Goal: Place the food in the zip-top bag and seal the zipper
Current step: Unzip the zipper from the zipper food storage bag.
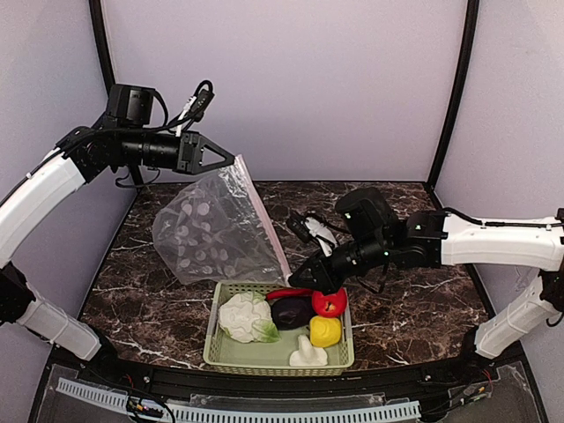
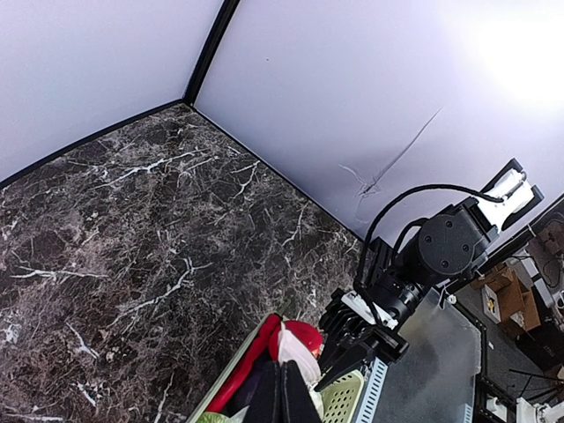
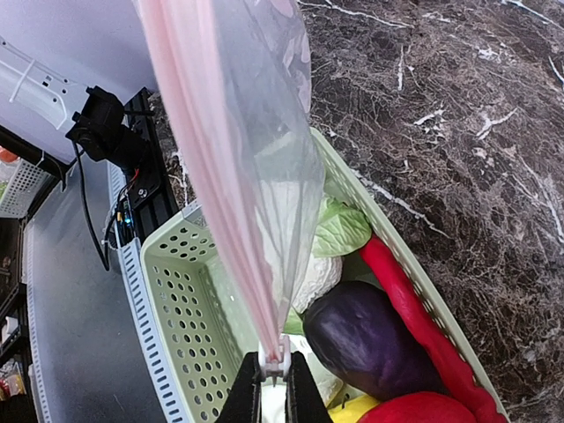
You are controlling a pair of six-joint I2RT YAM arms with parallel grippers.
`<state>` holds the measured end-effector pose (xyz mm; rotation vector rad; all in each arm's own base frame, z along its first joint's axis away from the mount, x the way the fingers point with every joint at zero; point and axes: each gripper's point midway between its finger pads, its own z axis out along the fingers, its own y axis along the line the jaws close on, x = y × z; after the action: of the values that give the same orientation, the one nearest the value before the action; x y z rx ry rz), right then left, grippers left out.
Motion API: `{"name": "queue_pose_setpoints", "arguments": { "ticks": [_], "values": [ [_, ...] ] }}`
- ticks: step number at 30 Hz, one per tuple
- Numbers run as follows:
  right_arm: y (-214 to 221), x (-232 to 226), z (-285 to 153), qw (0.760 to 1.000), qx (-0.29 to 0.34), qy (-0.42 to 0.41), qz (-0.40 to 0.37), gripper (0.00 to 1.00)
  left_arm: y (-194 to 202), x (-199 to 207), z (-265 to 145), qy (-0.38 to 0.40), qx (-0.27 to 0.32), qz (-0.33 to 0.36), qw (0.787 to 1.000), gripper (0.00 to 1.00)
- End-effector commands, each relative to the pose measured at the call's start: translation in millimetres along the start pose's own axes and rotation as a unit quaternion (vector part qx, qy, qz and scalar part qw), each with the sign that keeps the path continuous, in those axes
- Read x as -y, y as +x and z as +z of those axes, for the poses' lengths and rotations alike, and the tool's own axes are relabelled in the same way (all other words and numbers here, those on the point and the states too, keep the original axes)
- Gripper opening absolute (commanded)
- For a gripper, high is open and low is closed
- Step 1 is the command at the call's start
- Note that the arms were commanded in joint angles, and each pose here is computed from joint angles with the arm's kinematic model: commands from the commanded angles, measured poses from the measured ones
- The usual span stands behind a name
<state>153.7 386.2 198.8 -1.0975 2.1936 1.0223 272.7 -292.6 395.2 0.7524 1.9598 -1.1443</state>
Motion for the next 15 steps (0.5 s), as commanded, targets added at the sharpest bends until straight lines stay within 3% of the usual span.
{"name": "queue_pose_setpoints", "arguments": {
  "ticks": [1,7,8,10,12,15],
  "values": [
    [36,3,3,0.998,-0.058,0.004,0.021,0.00,-31,15,-22,0.007,0.054,0.037,0.998,0.01],
    [23,-5,-4,0.999,-0.033,-0.005,0.019,0.00,-18,23,-15,0.053,0.033,0.044,0.997,0.01],
    [16,-8,-8,1.000,-0.022,-0.011,0.019,0.04,-14,27,-16,0.067,0.029,0.060,0.996,0.01],
    [3,-16,-17,1.000,0.004,-0.022,0.015,0.33,2,44,-18,0.126,0.014,0.096,0.987,0.01],
    [-14,-24,-31,0.999,0.040,-0.029,0.009,0.54,19,55,-20,0.174,0.001,0.109,0.979,0.01],
    [-33,-32,-54,0.996,0.089,-0.028,-0.002,0.69,40,62,-22,0.218,-0.024,0.104,0.970,0.01]
  ]
}}
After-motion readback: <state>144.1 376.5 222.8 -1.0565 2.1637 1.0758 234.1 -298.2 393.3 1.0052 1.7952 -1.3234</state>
